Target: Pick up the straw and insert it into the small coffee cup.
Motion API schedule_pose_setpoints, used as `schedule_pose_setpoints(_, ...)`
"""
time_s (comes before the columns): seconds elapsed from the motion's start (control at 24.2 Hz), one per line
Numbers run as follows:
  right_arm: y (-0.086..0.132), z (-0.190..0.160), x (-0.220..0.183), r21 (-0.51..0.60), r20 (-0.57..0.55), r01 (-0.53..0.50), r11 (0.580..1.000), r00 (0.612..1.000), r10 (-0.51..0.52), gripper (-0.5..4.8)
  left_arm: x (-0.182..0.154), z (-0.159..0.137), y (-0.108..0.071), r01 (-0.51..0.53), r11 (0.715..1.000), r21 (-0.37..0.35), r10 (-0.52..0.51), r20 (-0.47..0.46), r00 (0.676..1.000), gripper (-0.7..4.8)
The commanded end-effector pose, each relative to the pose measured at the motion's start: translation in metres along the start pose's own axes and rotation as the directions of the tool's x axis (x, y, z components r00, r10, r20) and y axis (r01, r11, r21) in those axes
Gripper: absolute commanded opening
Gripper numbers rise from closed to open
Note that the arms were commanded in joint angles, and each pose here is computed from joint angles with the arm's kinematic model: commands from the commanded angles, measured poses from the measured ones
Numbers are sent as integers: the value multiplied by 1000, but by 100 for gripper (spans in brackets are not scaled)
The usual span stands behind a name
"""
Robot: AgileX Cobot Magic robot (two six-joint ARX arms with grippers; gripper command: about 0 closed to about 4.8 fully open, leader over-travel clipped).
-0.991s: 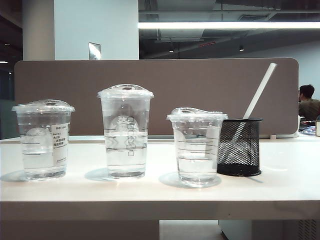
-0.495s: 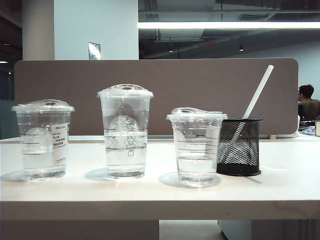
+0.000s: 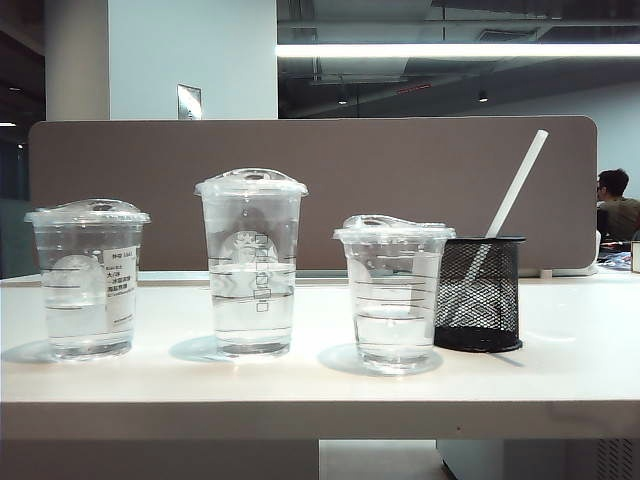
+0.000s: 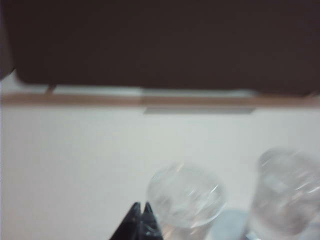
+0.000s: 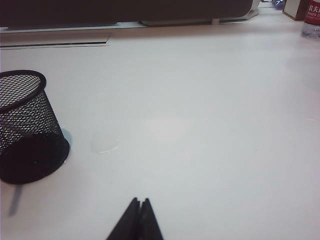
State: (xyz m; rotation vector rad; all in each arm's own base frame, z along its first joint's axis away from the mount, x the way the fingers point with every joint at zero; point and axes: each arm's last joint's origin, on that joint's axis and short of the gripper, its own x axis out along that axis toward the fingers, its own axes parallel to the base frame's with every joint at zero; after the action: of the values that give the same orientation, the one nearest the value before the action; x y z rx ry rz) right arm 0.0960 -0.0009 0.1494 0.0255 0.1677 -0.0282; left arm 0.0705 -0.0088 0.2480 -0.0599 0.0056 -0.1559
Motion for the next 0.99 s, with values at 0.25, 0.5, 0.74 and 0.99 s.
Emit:
schedule_pose_setpoints(0.25,0,-1,1,2,7,0,1000,1000,0,-5,-46,79,-13,195,981,-13,-195,8,981,-4)
schedule_pose_setpoints(0.5,0,-1,1,2,7,1,1000,1000,-1,-5,-87,91,-12,195,980,-41,-199,-125,972,-4)
schedule_pose_setpoints(0.74,0,-1,1,2,7,0,1000,1000,0,-5,-110,79,-10,170,983,-74,-185,-323,928,-4)
schedule_pose_setpoints(0.99,0,-1,1,2,7,0,1000,1000,0,-5,-116,65,-9,146,985,-92,-172,-473,864,-4)
